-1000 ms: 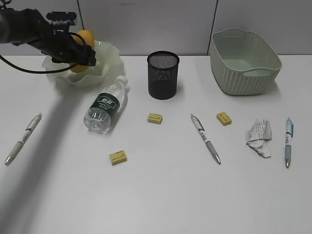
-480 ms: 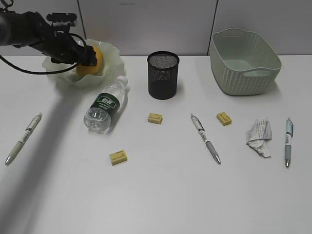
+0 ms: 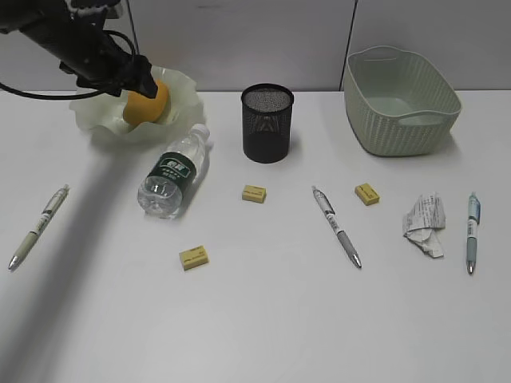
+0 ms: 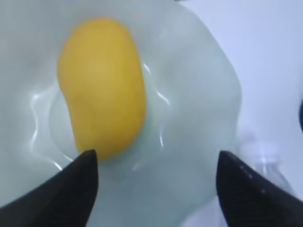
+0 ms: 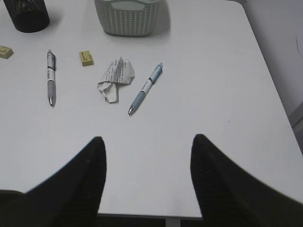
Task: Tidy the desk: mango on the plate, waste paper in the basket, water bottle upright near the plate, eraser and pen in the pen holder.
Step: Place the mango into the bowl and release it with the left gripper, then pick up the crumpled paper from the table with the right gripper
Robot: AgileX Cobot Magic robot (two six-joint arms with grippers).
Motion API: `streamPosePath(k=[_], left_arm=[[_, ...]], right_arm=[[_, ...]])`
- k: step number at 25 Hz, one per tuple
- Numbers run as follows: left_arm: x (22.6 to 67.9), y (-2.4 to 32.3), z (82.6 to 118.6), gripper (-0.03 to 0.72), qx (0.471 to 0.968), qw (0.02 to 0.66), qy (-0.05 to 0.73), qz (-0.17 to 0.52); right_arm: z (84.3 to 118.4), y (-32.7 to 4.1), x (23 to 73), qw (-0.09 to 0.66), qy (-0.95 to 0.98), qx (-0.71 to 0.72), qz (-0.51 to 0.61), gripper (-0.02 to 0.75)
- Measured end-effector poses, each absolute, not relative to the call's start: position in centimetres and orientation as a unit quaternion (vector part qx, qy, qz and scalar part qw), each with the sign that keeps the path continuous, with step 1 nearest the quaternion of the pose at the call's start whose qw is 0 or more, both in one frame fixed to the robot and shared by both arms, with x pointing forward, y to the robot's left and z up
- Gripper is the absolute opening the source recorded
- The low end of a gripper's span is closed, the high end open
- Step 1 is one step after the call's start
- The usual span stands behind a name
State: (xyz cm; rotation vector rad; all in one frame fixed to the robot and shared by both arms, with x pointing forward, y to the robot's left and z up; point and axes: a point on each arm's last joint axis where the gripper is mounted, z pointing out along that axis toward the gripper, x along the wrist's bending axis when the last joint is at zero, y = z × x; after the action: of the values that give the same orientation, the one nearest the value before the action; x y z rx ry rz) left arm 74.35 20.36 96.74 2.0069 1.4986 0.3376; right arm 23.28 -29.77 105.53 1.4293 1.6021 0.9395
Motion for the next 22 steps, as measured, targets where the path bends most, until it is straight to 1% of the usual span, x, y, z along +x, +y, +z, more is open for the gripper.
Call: streamPosePath(k=[5, 7, 9, 13, 16, 19, 22], left_arm=[[71.5, 20.1, 98.8, 0.580, 0.794, 0.244, 0.556, 0.032], [70.3, 20.1, 99.4, 0.580, 0.801, 0.218, 0.558, -0.008], [69.4, 20.2, 100.5, 0.578, 0.799, 0.204, 0.564, -0.031], [68.3, 20.5, 102.8, 0.577, 0.780, 0.203, 0.591, -0.027], [66.5, 20.8, 104.8, 0.577, 0.773, 0.205, 0.600, -0.019], [64.3, 21.2, 105.8, 0.574, 0.772, 0.201, 0.603, -0.023], [61.6, 21.6, 106.1, 0.562, 0.772, 0.188, 0.607, -0.035]], right_arm=[[105.5, -29.8, 23.3, 0.388, 0.630, 0.562, 0.369, 0.458], [105.5, -29.8, 23.3, 0.388, 0.630, 0.562, 0.369, 0.458], [105.5, -29.8, 23.3, 0.388, 0.630, 0.562, 0.369, 0.458], [105.5, -29.8, 23.3, 0.388, 0.630, 0.562, 0.369, 0.458], [105.5, -29.8, 23.3, 0.388, 0.630, 0.562, 0.369, 0.458], [105.5, -29.8, 23.3, 0.388, 0.630, 0.562, 0.369, 0.458], [105.5, -29.8, 23.3, 0.388, 0.630, 0.562, 0.369, 0.458]])
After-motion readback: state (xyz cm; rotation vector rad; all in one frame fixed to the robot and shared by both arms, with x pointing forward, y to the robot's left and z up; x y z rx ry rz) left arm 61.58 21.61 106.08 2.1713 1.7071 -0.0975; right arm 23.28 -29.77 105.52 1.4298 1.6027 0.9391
